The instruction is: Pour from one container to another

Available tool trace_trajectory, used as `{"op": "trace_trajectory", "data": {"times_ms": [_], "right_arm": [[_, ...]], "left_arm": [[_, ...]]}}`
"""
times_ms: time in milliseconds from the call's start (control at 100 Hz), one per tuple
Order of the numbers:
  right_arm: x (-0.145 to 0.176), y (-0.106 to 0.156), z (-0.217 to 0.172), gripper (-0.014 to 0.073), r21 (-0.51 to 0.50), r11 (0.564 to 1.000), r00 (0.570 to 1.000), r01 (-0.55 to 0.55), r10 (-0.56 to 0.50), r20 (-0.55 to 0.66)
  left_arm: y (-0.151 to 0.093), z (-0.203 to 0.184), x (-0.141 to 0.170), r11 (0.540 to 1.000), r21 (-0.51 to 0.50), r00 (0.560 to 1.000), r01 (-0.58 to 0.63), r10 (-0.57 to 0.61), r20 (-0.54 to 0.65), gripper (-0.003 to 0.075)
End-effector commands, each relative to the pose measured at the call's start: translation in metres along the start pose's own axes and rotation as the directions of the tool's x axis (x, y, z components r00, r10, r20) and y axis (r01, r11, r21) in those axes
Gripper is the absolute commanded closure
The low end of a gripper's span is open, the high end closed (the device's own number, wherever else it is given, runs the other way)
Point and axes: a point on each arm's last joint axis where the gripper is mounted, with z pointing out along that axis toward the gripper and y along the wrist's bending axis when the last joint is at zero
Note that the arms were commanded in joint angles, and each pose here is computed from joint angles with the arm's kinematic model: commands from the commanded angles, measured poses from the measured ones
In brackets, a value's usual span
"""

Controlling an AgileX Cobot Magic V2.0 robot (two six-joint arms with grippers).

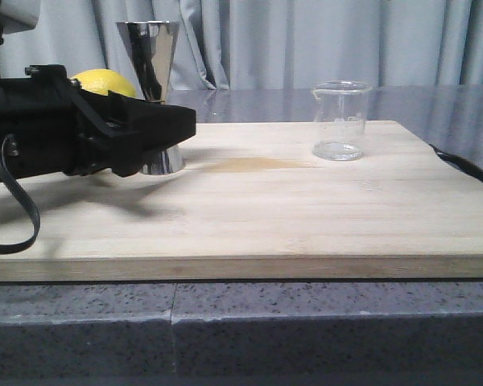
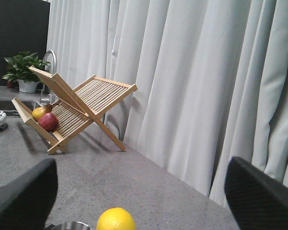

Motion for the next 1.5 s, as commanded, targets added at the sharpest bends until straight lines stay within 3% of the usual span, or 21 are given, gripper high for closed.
{"op": "trace_trajectory", "data": {"times_ms": [0, 990, 1150, 1310, 1490], "right_arm": [[-0.025, 0.002, 0.001, -0.0043, -0.025, 0.999, 0.991, 0.034, -0.031, 0.128], [-0.023, 0.0, 0.001, -0.0043, -0.005, 0.999, 0.994, 0.032, -0.031, 0.103], [-0.013, -0.01, 0.001, -0.0043, 0.094, 0.995, 1.0, 0.028, -0.027, -0.01], [-0.006, -0.027, -0.007, -0.0043, 0.245, 0.969, 0.994, 0.024, 0.002, -0.105], [-0.016, -0.057, -0.028, -0.0043, 0.512, 0.852, 0.963, 0.107, 0.038, -0.266]], "left_arm": [[-0.002, -0.001, -0.026, 1.0, 0.023, 0.985, -0.018, 0.014, 0.172, 0.0194], [-0.026, -0.043, -0.074, 0.999, 0.006, 0.999, -0.041, 0.041, -0.016, 0.0189], [-0.032, -0.061, -0.092, 0.997, -0.038, 0.996, -0.073, 0.071, -0.05, 0.0189], [-0.035, -0.098, -0.12, 0.975, -0.208, 0.996, -0.083, 0.078, -0.033, 0.0198], [-0.042, -0.156, -0.161, 0.905, -0.416, 0.991, -0.092, 0.126, 0.054, 0.0255]]}}
